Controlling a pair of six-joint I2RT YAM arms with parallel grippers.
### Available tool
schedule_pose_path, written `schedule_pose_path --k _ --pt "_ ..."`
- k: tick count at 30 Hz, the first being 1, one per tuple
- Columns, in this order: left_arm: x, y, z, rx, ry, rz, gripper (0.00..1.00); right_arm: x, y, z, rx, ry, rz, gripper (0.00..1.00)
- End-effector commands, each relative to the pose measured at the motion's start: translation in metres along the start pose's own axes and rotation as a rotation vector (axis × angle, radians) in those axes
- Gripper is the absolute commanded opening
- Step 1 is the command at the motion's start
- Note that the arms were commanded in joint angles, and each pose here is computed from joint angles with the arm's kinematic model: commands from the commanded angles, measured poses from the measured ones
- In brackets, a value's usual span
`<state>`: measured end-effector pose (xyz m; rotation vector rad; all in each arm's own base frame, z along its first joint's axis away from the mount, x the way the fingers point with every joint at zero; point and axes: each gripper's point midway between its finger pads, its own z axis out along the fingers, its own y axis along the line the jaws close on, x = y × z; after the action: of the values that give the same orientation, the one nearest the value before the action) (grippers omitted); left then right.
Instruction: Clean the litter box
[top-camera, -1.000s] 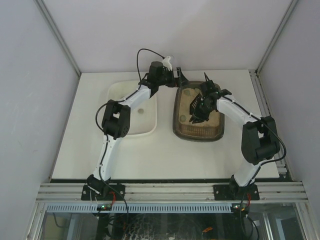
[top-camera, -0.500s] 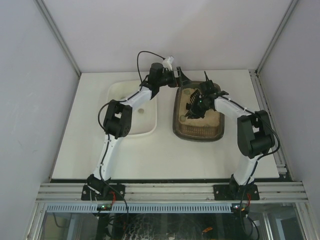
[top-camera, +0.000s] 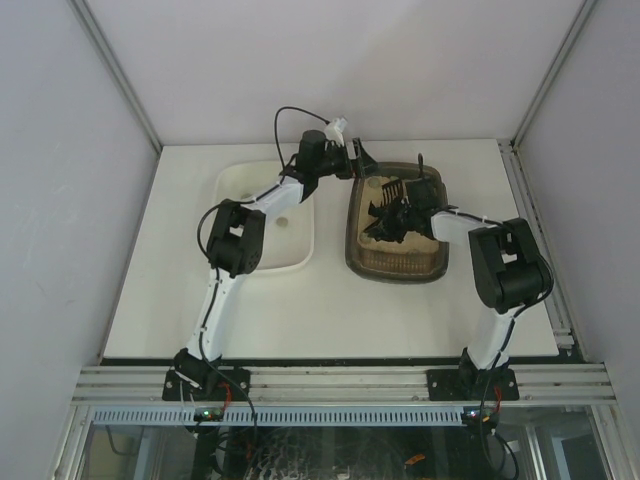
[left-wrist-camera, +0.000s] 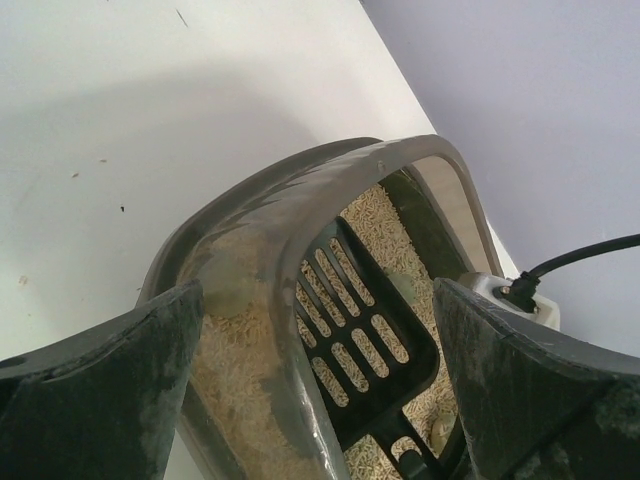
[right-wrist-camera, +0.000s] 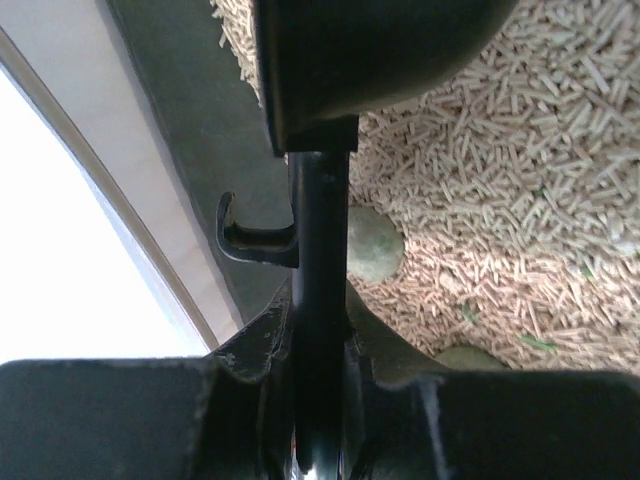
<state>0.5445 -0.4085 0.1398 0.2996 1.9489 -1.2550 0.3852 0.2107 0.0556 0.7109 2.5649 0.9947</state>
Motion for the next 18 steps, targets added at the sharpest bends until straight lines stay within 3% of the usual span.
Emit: schedule_pose_path --k 1,18 --pt "-0.012 -0.024 -0.007 0.058 -0.023 0.021 1.0 -0.017 0.01 0.015 -0.099 -0.046 0.058 0.0" --pt "-0.007 -0.035 -0.02 0.084 -0.01 0.015 1.0 -0.022 0.035 0.028 -0.321 -0.004 0.058 0.0"
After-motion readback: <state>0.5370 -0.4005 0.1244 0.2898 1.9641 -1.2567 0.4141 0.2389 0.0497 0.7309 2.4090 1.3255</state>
